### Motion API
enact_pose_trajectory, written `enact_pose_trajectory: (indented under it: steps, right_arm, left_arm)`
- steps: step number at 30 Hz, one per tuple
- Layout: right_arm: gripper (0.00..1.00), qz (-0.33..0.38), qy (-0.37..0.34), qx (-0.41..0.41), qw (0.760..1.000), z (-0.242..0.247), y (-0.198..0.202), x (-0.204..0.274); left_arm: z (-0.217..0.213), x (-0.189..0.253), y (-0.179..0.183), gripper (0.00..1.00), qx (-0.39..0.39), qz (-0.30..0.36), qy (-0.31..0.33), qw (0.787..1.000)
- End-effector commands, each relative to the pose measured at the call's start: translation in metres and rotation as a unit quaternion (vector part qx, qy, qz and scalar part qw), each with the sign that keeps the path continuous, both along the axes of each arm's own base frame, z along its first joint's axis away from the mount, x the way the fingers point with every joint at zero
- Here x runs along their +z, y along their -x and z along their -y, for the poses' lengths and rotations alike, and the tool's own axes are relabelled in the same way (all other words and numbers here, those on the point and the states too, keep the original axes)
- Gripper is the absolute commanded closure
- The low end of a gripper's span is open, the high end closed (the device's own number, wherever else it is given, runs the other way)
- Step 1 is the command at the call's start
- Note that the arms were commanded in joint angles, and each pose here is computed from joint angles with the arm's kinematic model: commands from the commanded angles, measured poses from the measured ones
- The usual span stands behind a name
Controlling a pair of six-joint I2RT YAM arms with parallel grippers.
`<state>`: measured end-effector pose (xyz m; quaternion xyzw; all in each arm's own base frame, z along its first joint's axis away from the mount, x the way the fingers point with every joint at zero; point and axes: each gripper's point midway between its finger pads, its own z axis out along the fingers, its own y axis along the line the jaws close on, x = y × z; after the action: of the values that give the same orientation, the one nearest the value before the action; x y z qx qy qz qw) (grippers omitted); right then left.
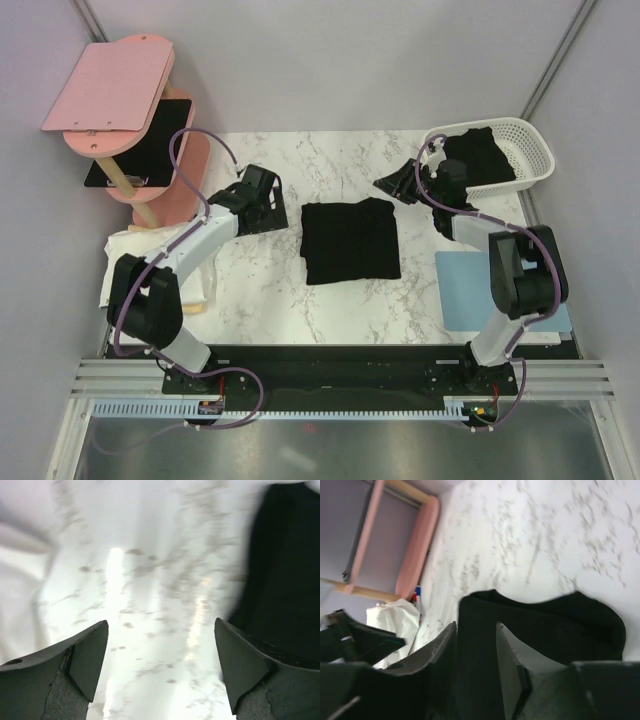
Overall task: Fold and stack the t-shirts
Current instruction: Smooth out wrinkles on the folded tshirt, then put the neatly folded tshirt into the corner of the board with the left arm
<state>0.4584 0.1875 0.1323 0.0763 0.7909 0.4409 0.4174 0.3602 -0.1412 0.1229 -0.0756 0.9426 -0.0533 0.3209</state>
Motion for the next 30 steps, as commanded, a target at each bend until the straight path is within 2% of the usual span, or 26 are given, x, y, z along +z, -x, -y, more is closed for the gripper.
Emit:
enact_pose_trajectory:
  steps: [1,4,8,25,30]
  right_arm:
    - [0.47,0.050,0.010,0.014,0.999,0.001,0.021,0.049]
    - [0.40,0.052,0.015,0.015,0.998,0.004,0.032,0.055]
    - [0.38,0.048,0.013,0.019,0.999,0.009,0.043,0.055]
    - [0.36,0.019,-0.043,0.044,0.998,0.023,0.053,0.043]
    - [0.36,0.016,-0.051,0.052,0.997,0.021,0.057,0.042]
  left_arm:
    - [-0.097,-0.050,0.049,0.05,0.106,-0.132,-0.249,0.954]
    - [-0.114,-0.082,0.068,0.01,0.131,-0.210,-0.302,0.921]
    - [-0.126,-0.103,0.078,0.00,0.150,-0.247,-0.341,0.895]
    - [-0.189,-0.130,0.100,0.00,0.225,-0.310,-0.316,0.868]
    - [-0.201,-0.128,0.104,0.01,0.240,-0.321,-0.335,0.853]
